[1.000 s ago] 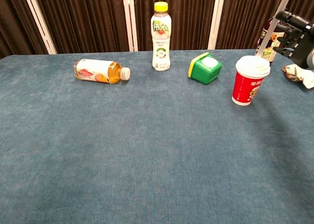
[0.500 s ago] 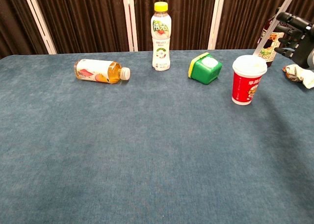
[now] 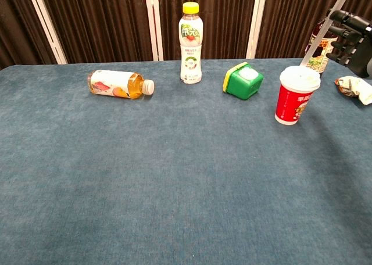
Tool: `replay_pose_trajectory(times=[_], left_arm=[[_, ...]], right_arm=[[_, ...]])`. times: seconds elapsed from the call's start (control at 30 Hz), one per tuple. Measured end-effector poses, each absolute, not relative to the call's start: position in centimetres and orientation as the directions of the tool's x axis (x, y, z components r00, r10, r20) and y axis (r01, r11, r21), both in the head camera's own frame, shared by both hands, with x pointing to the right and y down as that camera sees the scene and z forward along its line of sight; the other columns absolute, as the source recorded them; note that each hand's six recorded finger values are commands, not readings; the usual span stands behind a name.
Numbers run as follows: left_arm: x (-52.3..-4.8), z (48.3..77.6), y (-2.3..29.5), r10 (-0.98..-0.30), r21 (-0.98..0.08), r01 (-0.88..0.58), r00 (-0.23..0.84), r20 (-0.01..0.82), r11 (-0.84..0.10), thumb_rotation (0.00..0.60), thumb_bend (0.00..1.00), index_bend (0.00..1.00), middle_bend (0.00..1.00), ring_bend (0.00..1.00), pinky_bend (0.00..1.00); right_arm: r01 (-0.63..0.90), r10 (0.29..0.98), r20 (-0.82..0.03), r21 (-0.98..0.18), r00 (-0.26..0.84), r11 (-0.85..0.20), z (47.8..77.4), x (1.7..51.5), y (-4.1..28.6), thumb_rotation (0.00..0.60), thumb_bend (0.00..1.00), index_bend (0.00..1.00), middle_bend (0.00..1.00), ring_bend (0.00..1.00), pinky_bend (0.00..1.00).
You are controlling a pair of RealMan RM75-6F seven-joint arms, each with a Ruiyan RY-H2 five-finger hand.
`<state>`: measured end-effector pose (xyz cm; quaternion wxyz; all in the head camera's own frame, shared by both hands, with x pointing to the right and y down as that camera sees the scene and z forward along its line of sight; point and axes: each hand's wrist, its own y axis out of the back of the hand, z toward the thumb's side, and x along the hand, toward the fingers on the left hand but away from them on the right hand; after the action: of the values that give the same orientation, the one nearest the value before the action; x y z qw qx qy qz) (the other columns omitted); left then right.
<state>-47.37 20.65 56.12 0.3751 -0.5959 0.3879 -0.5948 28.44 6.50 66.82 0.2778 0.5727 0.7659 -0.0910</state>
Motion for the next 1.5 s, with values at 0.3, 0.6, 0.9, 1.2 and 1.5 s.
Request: replay_pose_trajectory(times=[0.3, 0.6, 0.9, 1.2, 1.5], left_arm=[[-47.4, 56.1, 20.6, -0.908, -0.908, -0.016, -0.009, 0.418, -0.418, 0.600, 0.04, 0.00, 0.00, 0.00, 0.00], [-47.3, 56.1, 20.6, -0.908, -0.908, -0.016, -0.009, 0.419, -0.419, 0.600, 0.05, 0.00, 0.00, 0.00, 0.00], [-47.4, 56.1, 20.6, -0.908, -0.908, -0.017, -0.010, 0.419, -0.419, 0.600, 0.05, 0.00, 0.00, 0.00, 0.00], [-47.4, 56.1, 20.6, -0.908, -0.908, -0.016, -0.010, 0.420, -0.420, 0.600, 0.04, 0.00, 0.00, 0.00, 0.00], [-47.4, 56.1, 20.7, -0.907, -0.907, -0.017, -0.010, 0.420, -0.420, 0.600, 0.04, 0.00, 0.00, 0.00, 0.00]], right_arm=[[0.925, 0.823, -0.530, 0.172, -0.202, 0.338, 66.7, 29.2, 6.8, 0.600, 0.44, 0.59, 0.12, 0.00, 0.00], [0.922, 0.816, -0.537, 0.168, -0.212, 0.349, 66.8, 29.9, 7.3, 0.600, 0.44, 0.59, 0.12, 0.00, 0.00], [0.926, 0.807, -0.550, 0.150, -0.212, 0.346, 67.6, 30.0, 7.6, 0.600, 0.44, 0.59, 0.12, 0.00, 0.00], [0.931, 0.806, -0.556, 0.145, -0.204, 0.336, 68.2, 29.8, 7.8, 0.600, 0.41, 0.59, 0.12, 0.00, 0.00], [0.939, 0.823, -0.539, 0.156, -0.179, 0.307, 68.2, 29.3, 8.1, 0.600, 0.37, 0.48, 0.09, 0.00, 0.00]])
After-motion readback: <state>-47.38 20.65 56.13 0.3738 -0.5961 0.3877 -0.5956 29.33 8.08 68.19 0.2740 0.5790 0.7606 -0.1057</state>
